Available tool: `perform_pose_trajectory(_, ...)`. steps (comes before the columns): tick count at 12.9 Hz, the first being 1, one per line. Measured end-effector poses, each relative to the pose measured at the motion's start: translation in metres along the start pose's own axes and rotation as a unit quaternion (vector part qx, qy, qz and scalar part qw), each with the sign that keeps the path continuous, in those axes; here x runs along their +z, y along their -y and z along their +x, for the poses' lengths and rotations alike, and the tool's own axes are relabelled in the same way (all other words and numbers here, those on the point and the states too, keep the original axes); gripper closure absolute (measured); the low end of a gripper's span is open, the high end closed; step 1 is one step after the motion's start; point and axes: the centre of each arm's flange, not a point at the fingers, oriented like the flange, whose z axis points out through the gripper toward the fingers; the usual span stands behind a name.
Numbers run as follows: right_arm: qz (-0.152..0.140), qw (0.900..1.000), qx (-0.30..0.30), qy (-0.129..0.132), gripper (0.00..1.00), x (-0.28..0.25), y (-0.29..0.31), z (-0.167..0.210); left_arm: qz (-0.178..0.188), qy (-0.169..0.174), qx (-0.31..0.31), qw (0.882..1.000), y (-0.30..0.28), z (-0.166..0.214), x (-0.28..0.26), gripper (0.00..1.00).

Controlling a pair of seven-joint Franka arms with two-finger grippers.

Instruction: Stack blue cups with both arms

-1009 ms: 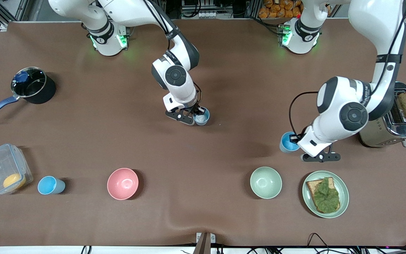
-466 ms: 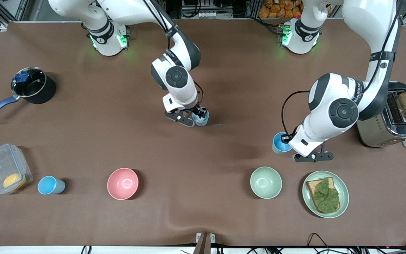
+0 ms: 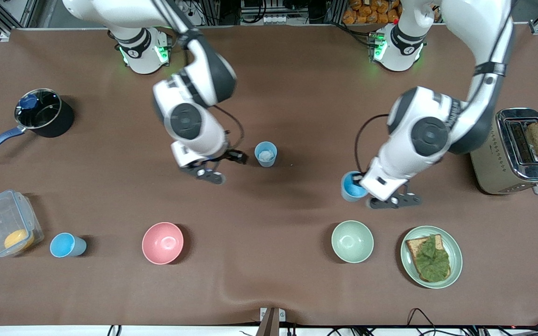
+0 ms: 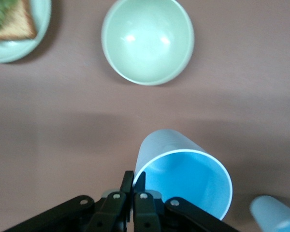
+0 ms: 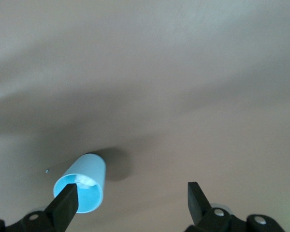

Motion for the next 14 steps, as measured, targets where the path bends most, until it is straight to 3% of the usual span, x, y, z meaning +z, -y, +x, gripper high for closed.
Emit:
perform_pose_trajectory(3,0.017,0.998,-0.052,-0.008,0.00,-0.056,-0.067,0.041,-0.019,0.019,-0.021,0.999,-0.063,-0.042,0.003,0.96)
perform_pose_trajectory(6,0.020,0.996,-0.081,-0.011,0.00,-0.120,-0.164,0.071,-0.028,0.014,-0.047,0.998,-0.117,-0.083,0.006,0.96)
perform_pose_trajectory(9,0.044,0.995,-0.085,-0.028,0.00,-0.189,-0.265,0.074,-0.043,0.012,-0.087,0.995,-0.165,-0.122,0.020,0.96)
perform_pose_trajectory(12,0.049,0.994,-0.087,-0.038,0.00,-0.207,-0.295,0.064,-0.042,0.018,-0.104,0.994,-0.194,-0.155,0.053,0.96)
perform_pose_trajectory(14,0.028,0.994,-0.099,-0.041,0.00,-0.203,-0.296,0.064,-0.048,0.015,-0.110,0.993,-0.202,-0.169,0.067,0.96)
